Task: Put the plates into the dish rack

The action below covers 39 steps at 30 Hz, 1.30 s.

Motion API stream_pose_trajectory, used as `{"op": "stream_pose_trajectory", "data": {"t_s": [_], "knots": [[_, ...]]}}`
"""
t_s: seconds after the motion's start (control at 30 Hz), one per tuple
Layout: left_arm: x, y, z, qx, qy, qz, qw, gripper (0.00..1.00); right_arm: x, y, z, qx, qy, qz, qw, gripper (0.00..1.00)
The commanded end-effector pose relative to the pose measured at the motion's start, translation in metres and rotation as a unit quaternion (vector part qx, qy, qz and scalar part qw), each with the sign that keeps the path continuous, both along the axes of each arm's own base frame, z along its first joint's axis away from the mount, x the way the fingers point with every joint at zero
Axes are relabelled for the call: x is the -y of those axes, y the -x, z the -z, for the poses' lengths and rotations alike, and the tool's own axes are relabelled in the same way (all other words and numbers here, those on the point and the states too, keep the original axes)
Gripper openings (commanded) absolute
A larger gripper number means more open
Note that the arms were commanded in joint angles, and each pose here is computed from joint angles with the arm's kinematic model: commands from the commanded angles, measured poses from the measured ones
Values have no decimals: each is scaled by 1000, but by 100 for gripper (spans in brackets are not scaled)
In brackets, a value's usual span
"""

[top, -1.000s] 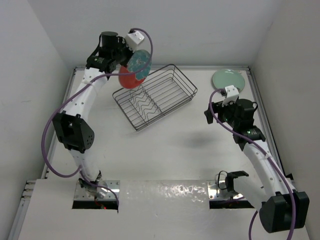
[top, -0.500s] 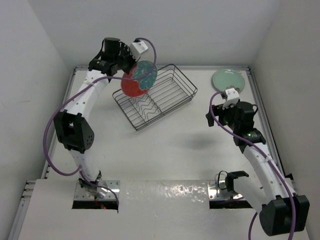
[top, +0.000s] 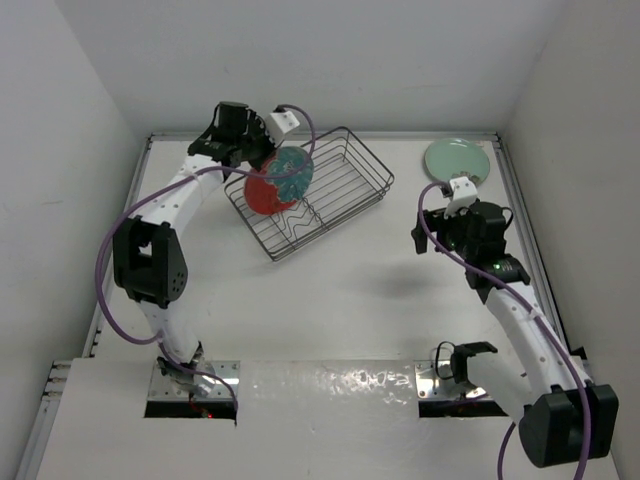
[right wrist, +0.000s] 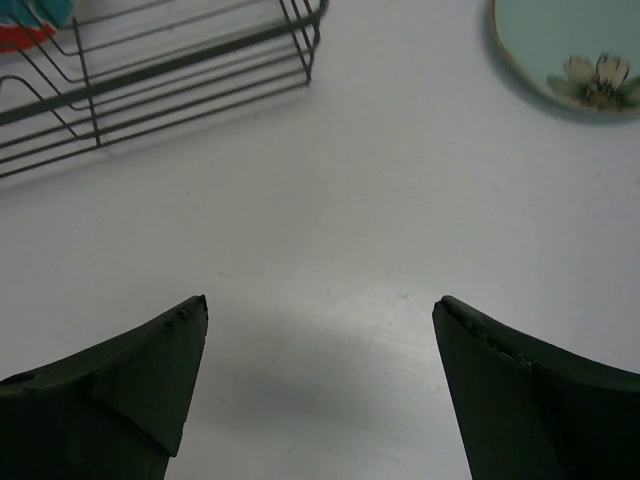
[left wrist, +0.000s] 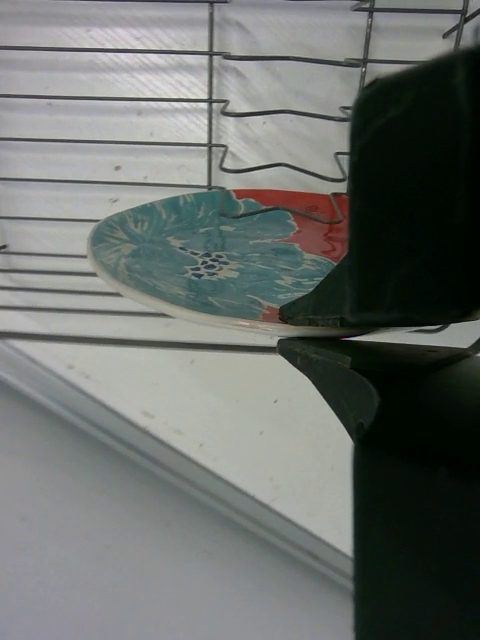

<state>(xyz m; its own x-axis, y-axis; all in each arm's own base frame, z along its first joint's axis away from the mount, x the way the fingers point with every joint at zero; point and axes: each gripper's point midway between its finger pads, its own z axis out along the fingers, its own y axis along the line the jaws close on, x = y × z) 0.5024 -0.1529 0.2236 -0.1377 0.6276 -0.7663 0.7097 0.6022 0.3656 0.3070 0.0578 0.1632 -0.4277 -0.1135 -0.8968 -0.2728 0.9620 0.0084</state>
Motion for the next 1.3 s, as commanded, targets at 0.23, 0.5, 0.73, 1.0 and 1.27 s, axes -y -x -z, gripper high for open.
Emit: {"op": "stream_pose_trajectory", "data": {"t_s": [0.23, 0.5, 0.73, 1.0, 1.27], "knots": [[1, -15, -33, 57, 47, -13, 997, 19, 12, -58, -6, -83, -187, 162, 965, 92], [2, -22, -56, 52, 69, -34, 996, 68, 90, -135, 12, -68, -261, 348, 898, 78], [-1, -21, -80, 38, 87, -59, 994, 74, 135, -181, 78, -60, -350, 480, 802, 68], [0, -13, -92, 6, 126, -67, 990, 74, 182, -239, 111, -20, -321, 529, 786, 68], [-1, -28, -101, 2, 157, -79, 984, 74, 203, -255, 154, -36, -339, 569, 748, 64]]}}
